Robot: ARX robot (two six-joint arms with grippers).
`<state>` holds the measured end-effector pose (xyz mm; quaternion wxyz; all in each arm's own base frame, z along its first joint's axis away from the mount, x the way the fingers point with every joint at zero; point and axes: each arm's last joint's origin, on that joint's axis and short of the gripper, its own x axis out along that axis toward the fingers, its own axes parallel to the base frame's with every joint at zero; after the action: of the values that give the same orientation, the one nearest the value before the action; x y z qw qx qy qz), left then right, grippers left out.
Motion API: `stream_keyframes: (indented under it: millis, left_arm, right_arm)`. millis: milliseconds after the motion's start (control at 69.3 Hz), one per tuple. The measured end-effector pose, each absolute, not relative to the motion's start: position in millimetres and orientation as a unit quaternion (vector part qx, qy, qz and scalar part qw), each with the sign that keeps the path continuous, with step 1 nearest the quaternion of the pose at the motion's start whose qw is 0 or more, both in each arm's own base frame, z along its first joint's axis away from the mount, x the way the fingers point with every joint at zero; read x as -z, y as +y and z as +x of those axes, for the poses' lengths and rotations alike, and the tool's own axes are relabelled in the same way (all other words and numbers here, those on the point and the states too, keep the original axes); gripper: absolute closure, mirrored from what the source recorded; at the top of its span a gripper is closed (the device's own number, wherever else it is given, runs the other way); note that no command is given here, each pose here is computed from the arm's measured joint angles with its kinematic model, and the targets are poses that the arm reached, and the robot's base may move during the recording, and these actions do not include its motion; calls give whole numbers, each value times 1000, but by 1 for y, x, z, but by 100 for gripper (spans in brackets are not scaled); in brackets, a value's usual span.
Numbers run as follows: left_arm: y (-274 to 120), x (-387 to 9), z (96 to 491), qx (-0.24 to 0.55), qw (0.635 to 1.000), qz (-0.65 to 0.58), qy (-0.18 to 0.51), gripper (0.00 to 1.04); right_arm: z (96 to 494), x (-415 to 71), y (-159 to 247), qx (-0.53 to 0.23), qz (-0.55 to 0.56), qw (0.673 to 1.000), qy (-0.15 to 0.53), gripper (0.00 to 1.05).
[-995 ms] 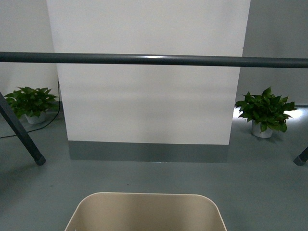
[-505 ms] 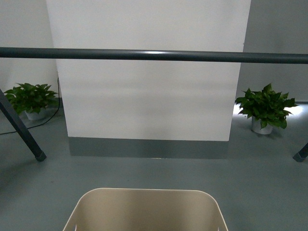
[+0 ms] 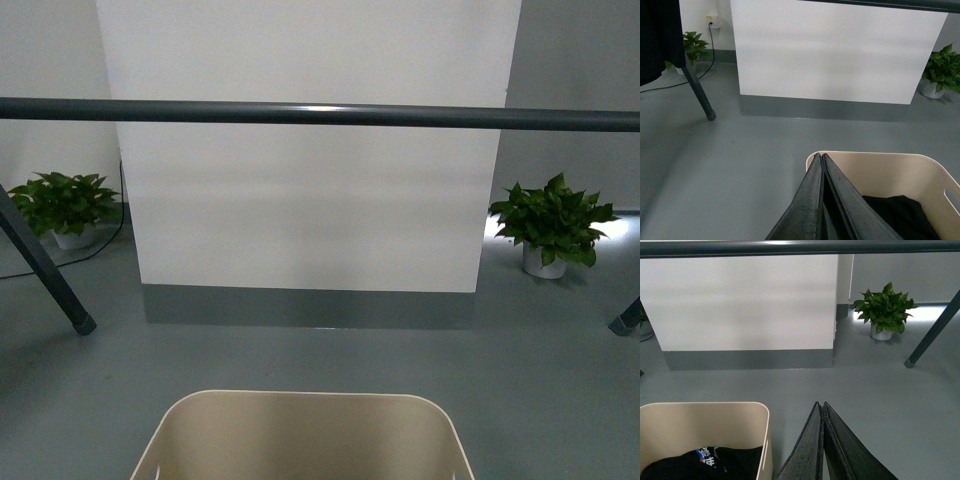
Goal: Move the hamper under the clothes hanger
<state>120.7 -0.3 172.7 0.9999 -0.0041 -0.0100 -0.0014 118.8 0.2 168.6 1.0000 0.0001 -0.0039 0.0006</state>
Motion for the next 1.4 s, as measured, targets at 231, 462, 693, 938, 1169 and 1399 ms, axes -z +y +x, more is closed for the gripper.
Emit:
stream_keyframes:
  millis: [231,462,693,938,1169,1399]
  left_arm:
    - [0,-173,115,1,1000,-4,-11,101]
    - [0,-173,111,1,1000,-3,-11,101]
    - [0,-171,106,1,1000,-3,-6,101]
    - [0,-169,97,1,1000,-3,-7,101]
    - [0,-169,97,1,1000,-3,-7,70]
    - [0,-169,97,1,1000,-3,-7,32]
  right_arm:
    - [114,-169,0,-1,0,1000,-4,103]
    - [110,-168,0,-1,0,1000,-4,103]
    - [101,-163,0,-2,0,1000,14,103]
    - [98,-165,0,-2,0,1000,-1,103]
    - [98,-165,0,-2,0,1000,-1,80]
    - [98,-165,0,-2,0,1000,-1,44]
